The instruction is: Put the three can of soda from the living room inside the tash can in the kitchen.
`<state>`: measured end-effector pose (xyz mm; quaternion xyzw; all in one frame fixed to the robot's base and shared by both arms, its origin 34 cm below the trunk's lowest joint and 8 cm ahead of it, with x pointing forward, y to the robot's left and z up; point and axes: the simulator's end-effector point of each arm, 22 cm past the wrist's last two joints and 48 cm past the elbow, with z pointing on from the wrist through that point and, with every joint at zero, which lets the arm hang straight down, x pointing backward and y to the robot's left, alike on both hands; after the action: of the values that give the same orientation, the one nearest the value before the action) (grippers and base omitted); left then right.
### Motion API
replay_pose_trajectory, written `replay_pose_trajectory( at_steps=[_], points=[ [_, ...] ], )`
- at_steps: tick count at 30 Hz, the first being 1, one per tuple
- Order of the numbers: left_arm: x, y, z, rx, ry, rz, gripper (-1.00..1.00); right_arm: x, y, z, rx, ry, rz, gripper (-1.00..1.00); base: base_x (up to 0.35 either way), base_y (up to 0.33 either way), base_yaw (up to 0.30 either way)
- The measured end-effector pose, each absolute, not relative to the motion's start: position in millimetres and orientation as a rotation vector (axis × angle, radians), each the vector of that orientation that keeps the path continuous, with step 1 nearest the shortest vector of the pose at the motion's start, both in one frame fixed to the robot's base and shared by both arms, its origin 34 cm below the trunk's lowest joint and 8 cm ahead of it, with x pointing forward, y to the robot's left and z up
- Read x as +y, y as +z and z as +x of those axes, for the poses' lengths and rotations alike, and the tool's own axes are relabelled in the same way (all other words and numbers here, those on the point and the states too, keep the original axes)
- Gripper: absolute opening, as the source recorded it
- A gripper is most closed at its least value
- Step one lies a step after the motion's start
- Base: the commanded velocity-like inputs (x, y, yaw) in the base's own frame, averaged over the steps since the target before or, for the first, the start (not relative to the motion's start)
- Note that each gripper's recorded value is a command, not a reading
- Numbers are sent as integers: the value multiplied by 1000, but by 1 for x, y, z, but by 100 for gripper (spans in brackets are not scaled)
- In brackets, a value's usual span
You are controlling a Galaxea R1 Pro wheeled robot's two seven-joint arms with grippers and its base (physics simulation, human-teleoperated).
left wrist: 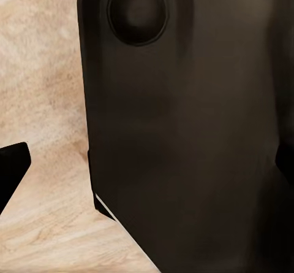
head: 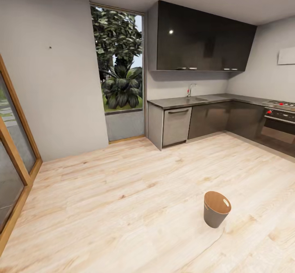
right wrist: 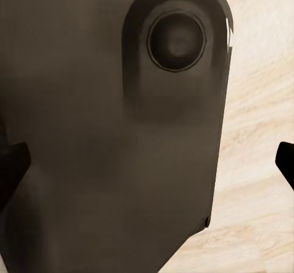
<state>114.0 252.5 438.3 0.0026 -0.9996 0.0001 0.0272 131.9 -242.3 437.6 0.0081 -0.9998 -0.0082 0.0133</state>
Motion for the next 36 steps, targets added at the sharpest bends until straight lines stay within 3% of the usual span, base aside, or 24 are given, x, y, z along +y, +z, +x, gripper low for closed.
replay_pose_trajectory(
  at_steps=[11, 17, 28, 30, 36],
  points=[
    [271, 439, 109, -3083, -35, 11, 100, -241, 438, 187, -3188, -14, 18, 100, 0, 0, 0],
    [270, 437, 154, -3135, -22, 21, 100, -242, 440, 225, -3242, -12, 1, 100, 0, 0, 0],
    [265, 455, 313, -3218, 44, 300, 100, -246, 470, 375, -3324, -1, 2, 100, 0, 0, 0],
    [255, 482, 408, -3296, 113, 395, 100, -268, 503, 463, -3406, 44, -12, 100, 0, 0, 0],
    [234, 529, 515, -3377, 253, 548, 100, -300, 547, 541, -3471, 108, -39, 100, 0, 0, -2]
  ],
)
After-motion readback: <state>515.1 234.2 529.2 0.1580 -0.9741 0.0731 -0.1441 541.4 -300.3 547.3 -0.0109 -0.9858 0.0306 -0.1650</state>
